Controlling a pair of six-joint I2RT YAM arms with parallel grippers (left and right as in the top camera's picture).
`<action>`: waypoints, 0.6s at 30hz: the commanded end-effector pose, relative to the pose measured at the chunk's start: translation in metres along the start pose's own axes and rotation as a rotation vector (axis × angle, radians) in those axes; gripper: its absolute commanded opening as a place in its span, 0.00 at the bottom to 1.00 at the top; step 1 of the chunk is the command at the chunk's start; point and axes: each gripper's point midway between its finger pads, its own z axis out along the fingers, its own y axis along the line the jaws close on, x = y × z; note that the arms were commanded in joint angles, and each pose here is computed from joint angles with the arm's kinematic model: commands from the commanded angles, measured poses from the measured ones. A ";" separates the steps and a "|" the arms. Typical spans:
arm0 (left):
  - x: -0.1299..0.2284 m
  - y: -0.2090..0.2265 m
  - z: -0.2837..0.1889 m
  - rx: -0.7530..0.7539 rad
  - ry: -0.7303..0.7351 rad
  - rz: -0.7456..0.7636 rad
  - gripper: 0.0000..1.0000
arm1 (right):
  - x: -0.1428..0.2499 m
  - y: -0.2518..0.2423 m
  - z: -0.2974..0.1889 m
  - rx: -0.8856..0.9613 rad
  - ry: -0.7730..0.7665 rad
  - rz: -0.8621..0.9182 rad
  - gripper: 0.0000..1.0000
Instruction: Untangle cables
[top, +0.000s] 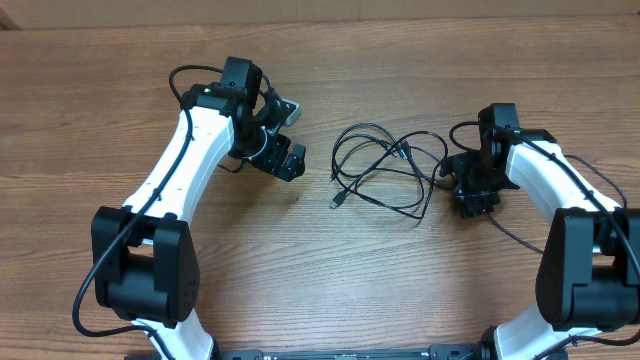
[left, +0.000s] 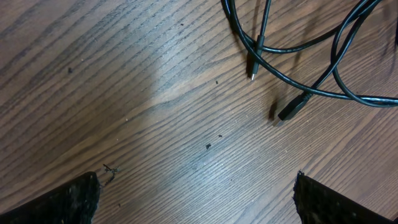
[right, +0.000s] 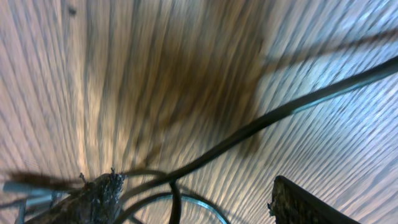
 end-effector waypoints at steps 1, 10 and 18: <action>0.001 -0.003 0.005 0.003 0.013 0.005 1.00 | -0.016 -0.003 -0.001 0.016 -0.094 0.040 0.77; 0.001 -0.003 0.005 0.003 0.013 0.005 1.00 | -0.030 -0.009 -0.003 0.044 -0.181 0.057 0.69; 0.000 -0.003 0.005 0.003 0.013 0.005 1.00 | -0.036 -0.011 -0.004 0.054 -0.215 0.069 0.66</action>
